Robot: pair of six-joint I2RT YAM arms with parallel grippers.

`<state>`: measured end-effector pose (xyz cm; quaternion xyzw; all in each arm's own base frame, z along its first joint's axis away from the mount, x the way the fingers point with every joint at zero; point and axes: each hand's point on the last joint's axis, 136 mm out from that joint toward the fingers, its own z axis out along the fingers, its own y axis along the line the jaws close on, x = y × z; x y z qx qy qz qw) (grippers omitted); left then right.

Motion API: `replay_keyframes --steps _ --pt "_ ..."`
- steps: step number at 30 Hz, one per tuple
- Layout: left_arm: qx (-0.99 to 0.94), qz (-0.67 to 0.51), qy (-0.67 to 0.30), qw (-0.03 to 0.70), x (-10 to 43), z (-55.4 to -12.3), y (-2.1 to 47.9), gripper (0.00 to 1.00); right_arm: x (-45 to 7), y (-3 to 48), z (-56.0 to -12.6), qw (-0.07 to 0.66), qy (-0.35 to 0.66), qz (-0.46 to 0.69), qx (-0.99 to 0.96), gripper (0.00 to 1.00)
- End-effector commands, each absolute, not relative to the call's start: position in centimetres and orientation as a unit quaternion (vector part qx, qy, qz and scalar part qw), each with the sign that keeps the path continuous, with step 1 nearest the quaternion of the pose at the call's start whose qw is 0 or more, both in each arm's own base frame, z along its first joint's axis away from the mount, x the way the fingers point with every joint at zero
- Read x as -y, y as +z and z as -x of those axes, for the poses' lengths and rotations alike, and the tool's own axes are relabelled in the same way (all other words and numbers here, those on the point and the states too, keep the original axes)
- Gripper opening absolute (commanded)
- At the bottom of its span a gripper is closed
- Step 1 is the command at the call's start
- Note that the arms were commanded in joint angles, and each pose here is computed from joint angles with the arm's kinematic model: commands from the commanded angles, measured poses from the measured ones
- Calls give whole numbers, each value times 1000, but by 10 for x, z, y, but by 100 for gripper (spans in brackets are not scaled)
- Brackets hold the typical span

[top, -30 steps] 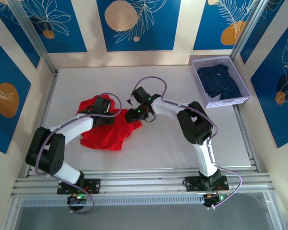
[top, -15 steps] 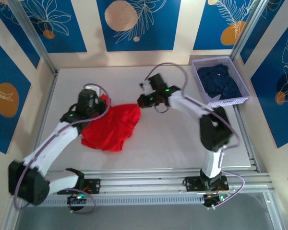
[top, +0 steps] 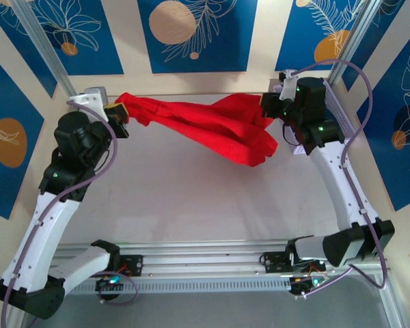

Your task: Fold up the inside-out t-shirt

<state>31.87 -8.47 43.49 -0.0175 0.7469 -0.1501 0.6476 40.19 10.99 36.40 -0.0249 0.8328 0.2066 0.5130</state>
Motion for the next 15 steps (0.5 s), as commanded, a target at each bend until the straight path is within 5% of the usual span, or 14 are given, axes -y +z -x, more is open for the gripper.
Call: replay_keyframes --steps 1,4,8,11,15 --pt "-769 60 -93 630 52 -322 411 0 -84 319 -415 470 141 0 -871 0" --pt "-786 46 -129 604 67 -325 384 0 -71 267 -443 415 88 -16 -905 0" --pt "-821 46 -136 553 75 -330 337 0 -80 189 -464 308 58 -2 -950 32" --pt "-841 40 -139 522 79 -330 314 0 -127 171 -446 299 98 53 -948 53" --pt "-845 38 -143 514 81 -329 304 0 -212 141 -384 252 190 134 -939 67"
